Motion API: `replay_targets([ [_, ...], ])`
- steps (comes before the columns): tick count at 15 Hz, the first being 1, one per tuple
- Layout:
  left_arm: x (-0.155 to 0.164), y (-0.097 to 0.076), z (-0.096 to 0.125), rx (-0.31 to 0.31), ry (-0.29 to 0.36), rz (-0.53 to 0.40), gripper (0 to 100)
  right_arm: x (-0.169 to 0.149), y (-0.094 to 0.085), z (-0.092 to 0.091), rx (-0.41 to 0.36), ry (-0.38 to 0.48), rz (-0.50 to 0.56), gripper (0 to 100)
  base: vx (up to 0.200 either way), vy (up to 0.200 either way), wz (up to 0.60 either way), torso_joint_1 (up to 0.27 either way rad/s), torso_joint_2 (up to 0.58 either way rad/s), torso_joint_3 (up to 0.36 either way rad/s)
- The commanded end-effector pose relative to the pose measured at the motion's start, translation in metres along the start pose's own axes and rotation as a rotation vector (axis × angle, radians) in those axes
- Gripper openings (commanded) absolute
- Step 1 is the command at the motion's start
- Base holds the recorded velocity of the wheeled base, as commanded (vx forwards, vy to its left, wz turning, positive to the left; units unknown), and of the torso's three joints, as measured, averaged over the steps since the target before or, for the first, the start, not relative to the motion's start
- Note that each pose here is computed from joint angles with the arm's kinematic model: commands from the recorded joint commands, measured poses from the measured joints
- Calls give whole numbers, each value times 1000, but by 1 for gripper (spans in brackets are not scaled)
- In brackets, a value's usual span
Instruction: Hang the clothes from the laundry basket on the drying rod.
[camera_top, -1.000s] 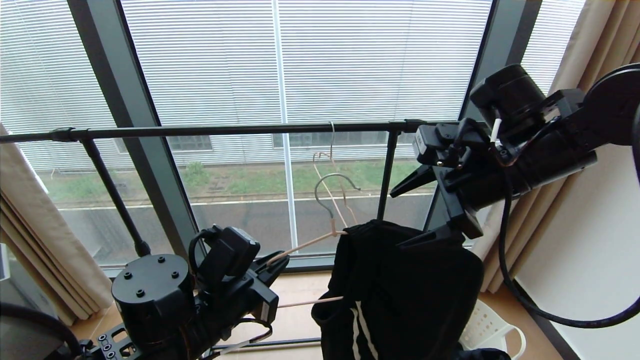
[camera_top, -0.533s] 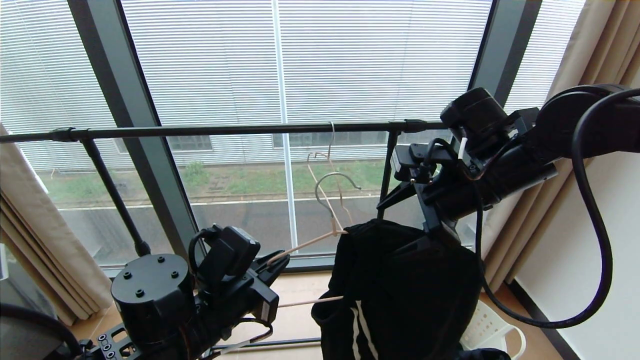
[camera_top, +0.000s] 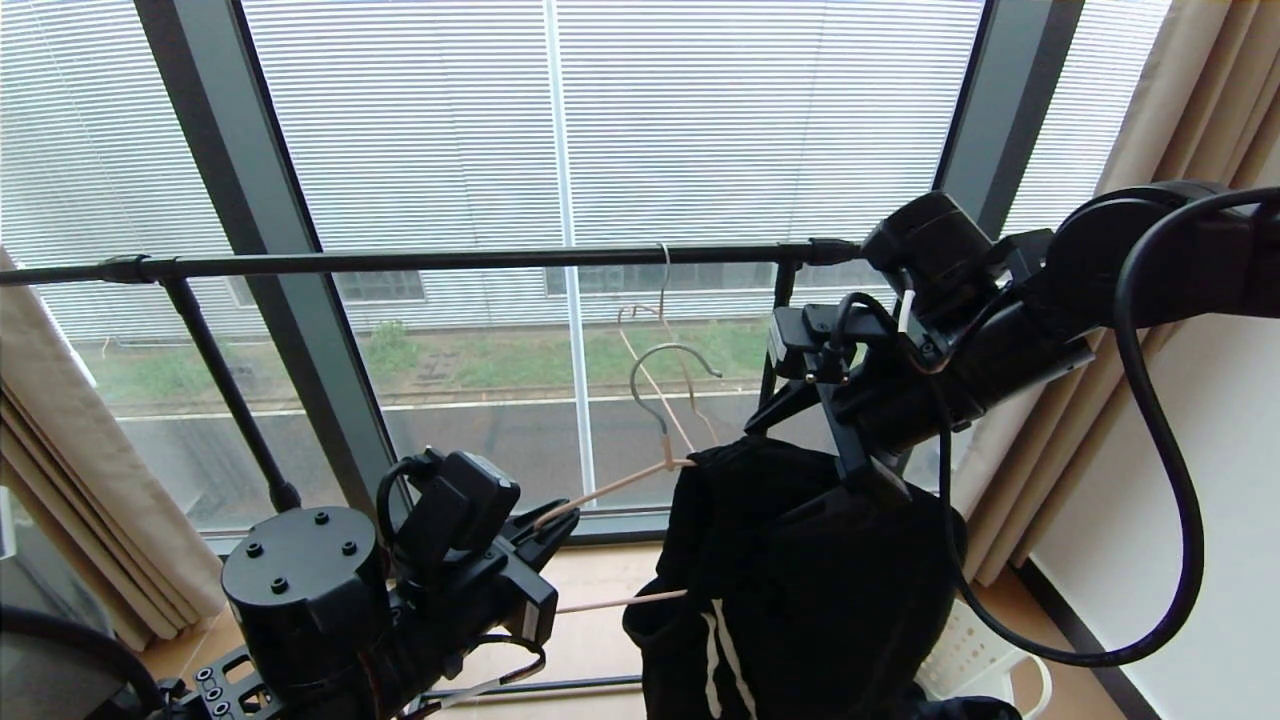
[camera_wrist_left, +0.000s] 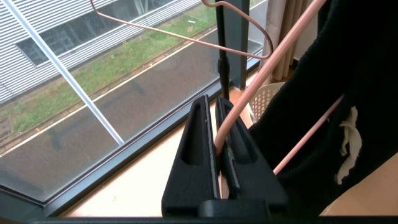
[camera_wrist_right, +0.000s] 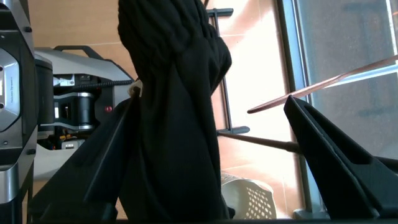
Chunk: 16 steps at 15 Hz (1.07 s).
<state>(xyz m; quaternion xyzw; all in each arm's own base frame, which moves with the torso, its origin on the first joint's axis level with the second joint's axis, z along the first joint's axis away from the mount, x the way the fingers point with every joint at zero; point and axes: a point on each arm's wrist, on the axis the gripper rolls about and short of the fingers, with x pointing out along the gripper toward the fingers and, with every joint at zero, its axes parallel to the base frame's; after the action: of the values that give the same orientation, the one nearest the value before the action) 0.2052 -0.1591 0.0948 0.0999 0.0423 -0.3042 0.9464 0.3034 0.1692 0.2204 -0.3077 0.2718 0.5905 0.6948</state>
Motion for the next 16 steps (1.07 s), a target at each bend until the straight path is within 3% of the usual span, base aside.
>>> replay_targets([
  [1, 0, 0, 0, 0, 0, 0, 0, 2, 0, 0, -3, 2, 6, 100, 0, 0, 0, 0, 0, 0],
  [12, -1, 0, 1, 0, -5, 1, 0, 4, 2, -3, -7, 10, 17, 100, 0, 0, 0, 0, 0, 0],
  [13, -1, 0, 1, 0, -5, 1, 0, 4, 2, -3, -7, 10, 17, 0, 0, 0, 0, 0, 0, 0],
  [16, -1, 0, 1, 0, -5, 1, 0, 4, 2, -4, -3, 12, 18, 0, 0, 0, 0, 0, 0, 0],
])
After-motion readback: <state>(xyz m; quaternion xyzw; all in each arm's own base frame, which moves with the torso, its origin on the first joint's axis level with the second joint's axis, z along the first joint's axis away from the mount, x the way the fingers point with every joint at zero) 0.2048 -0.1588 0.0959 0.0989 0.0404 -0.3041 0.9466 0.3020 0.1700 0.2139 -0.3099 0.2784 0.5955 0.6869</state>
